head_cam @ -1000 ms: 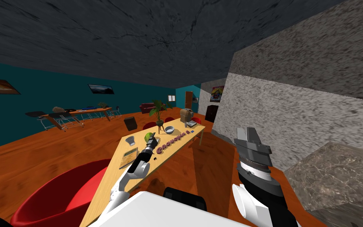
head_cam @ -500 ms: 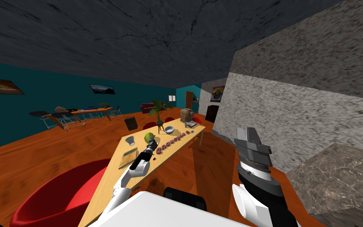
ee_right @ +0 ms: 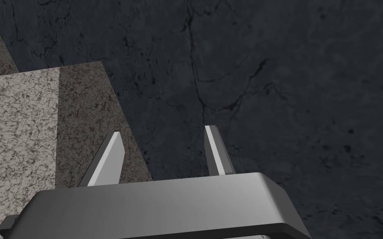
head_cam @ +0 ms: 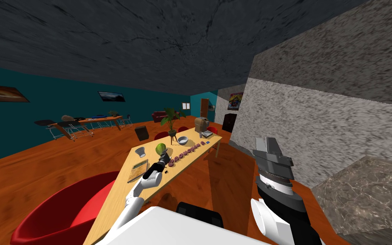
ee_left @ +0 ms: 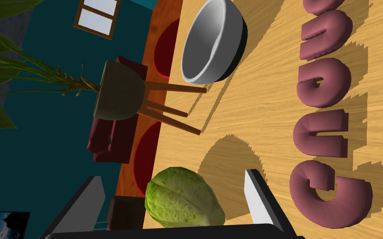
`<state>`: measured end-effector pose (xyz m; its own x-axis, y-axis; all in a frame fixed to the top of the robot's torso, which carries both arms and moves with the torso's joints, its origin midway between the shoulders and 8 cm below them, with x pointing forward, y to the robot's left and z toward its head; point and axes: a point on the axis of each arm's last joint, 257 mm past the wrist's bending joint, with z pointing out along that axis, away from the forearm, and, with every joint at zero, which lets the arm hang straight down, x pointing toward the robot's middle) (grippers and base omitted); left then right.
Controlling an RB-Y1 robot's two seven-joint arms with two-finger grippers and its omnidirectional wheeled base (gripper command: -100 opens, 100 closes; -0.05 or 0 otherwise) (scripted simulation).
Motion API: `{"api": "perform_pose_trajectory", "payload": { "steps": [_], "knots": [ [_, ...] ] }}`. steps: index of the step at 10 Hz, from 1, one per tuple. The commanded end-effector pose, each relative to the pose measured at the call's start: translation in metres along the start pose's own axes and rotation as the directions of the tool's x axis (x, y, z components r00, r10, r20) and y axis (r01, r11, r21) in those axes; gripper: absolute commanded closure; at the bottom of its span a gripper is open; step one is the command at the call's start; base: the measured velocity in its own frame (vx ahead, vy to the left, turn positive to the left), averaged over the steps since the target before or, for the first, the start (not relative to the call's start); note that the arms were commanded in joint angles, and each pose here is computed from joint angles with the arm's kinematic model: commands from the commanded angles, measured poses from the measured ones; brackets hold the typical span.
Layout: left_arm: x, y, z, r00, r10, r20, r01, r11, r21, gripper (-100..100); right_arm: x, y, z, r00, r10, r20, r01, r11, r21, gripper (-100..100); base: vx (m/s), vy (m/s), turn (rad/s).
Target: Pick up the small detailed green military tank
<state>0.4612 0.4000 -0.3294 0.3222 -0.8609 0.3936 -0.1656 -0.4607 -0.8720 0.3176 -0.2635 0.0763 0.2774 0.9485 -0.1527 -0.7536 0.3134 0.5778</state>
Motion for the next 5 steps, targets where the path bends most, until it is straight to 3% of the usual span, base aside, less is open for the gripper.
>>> {"api": "perform_pose_trajectory", "payload": {
  "steps": [1, 2, 5],
  "knots": [
    [-0.007, 0.011, 0.000, 1.000, -0.022, 0.020, 0.023, 0.999, -0.041, -100, 0.000, 0.000, 0.000, 1.000, 0.000, 0.000, 0.000, 1.000, 0.000, 0, 0.013, -0.005, 0.007],
    [-0.017, 0.024, 0.005, 0.997, -0.060, 0.046, 0.064, 0.994, -0.085, -100, 0.000, 0.000, 0.000, 1.000, 0.000, 0.000, 0.000, 1.000, 0.000, 0, 0.014, -0.004, 0.007],
    [-0.027, 0.044, 0.007, 0.992, -0.094, 0.084, 0.106, 0.982, -0.154, -100, 0.000, 0.000, 0.000, 1.000, 0.000, 0.000, 0.000, 1.000, 0.000, 0, 0.010, -0.001, 0.005]
  ]
}}
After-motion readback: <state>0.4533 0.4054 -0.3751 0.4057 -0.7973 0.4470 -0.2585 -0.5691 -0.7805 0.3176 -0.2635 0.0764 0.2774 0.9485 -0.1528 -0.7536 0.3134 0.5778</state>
